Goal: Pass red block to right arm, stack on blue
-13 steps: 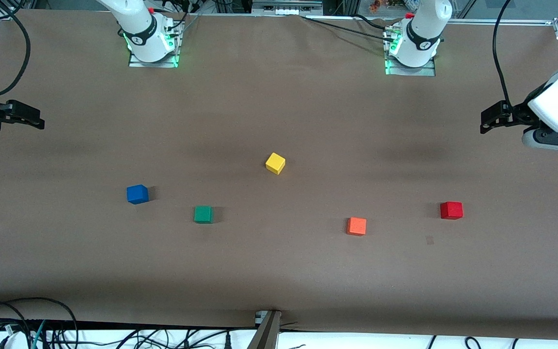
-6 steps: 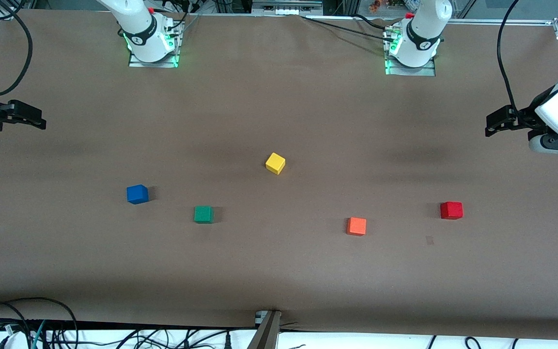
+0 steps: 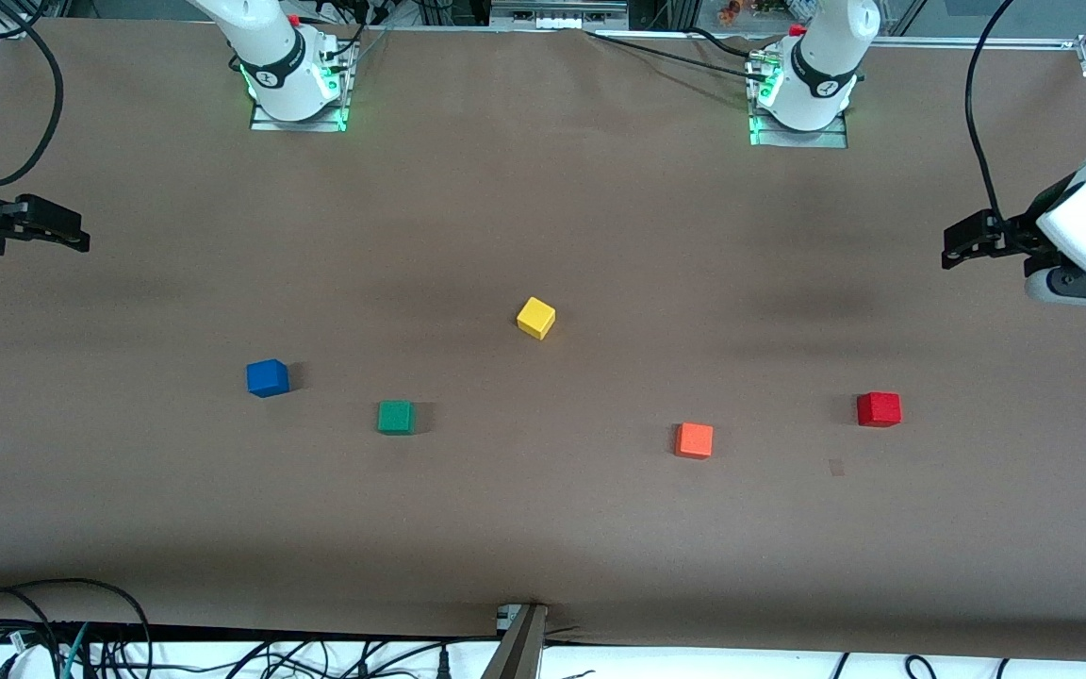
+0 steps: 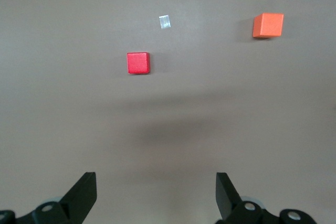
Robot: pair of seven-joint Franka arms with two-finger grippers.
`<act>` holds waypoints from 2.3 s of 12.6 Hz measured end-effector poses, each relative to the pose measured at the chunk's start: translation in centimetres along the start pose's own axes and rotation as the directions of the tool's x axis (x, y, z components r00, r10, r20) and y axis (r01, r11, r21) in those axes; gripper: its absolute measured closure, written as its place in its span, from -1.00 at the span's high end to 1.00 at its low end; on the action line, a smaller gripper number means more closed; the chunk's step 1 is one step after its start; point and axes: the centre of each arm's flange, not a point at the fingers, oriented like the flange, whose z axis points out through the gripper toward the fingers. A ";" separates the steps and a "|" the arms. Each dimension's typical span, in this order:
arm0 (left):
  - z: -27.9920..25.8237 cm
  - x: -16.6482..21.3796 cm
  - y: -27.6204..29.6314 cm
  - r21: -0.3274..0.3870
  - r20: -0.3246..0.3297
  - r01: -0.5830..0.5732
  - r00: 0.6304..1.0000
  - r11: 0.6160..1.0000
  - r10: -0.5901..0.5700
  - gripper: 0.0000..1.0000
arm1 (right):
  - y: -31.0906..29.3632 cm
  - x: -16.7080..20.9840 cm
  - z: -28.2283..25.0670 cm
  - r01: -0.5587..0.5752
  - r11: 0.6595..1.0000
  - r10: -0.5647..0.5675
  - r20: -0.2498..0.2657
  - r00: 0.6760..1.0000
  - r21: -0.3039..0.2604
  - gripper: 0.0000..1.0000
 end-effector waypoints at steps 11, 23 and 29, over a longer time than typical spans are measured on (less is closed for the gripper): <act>2.9 2.1 -1.3 0.109 0.045 -0.008 0.999 0.994 0.003 1.00 | 0.0 0.0 0.0 0.000 1.000 0.000 0.000 1.000 0.000 1.00; 11.0 8.1 -14.9 0.109 0.129 -0.481 0.874 0.870 0.468 1.00 | 0.0 0.0 0.0 0.000 1.000 0.000 0.000 1.000 0.000 1.00; 18.4 8.5 -24.8 0.016 0.003 -0.747 0.664 0.664 0.747 1.00 | 0.0 0.0 0.0 0.000 1.000 0.000 0.000 1.000 0.000 1.00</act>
